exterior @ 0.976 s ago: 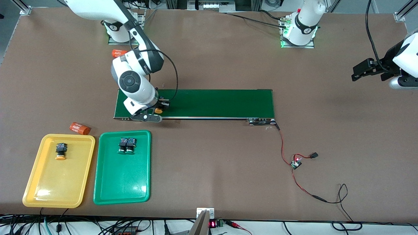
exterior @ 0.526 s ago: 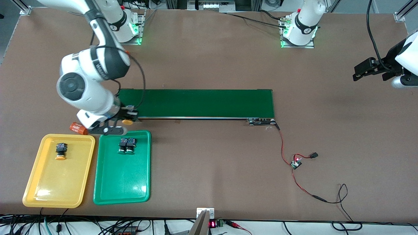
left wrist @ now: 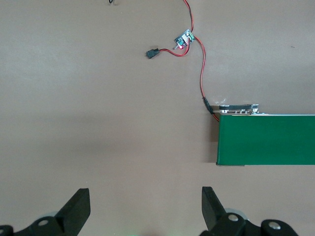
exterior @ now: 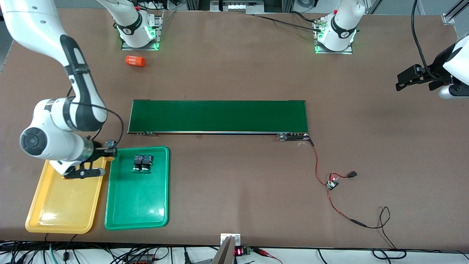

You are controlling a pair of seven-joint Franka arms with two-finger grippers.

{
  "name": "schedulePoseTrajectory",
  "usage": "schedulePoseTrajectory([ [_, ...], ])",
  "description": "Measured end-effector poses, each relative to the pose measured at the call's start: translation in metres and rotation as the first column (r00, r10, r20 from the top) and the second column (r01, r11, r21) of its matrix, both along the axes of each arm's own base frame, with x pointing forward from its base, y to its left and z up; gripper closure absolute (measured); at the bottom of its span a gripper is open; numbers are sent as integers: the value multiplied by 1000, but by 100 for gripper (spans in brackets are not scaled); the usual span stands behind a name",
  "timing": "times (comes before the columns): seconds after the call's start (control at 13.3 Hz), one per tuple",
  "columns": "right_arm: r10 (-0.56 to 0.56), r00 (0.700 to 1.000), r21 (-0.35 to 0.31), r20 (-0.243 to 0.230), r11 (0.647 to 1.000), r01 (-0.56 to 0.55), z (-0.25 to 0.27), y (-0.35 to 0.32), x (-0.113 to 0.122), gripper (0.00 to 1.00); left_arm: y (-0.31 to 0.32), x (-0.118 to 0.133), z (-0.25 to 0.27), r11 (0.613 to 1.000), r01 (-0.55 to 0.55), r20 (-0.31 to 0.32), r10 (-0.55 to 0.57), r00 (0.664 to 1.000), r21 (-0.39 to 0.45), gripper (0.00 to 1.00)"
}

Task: Sort buttons by color to trays
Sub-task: 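Carry the yellow button to the yellow tray with the right gripper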

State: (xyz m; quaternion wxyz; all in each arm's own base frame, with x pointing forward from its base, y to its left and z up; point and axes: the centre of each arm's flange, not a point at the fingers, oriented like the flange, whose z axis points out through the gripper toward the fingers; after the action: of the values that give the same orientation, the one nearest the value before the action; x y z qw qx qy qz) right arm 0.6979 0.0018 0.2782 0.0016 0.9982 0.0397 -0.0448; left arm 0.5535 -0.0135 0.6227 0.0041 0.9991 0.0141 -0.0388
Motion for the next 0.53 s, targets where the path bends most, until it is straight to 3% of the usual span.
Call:
schedulePoseTrajectory([
  [0.23, 19, 997, -77, 76, 997, -13, -24, -59, 16, 67, 0, 0, 0, 1000, 1, -5, -1, 1000, 0, 0],
  [0.53, 44, 987, -109, 152, 994, -27, -34, -98, 27, 67, -3, -1, 0, 1000, 6, -5, -6, 1000, 0, 0],
])
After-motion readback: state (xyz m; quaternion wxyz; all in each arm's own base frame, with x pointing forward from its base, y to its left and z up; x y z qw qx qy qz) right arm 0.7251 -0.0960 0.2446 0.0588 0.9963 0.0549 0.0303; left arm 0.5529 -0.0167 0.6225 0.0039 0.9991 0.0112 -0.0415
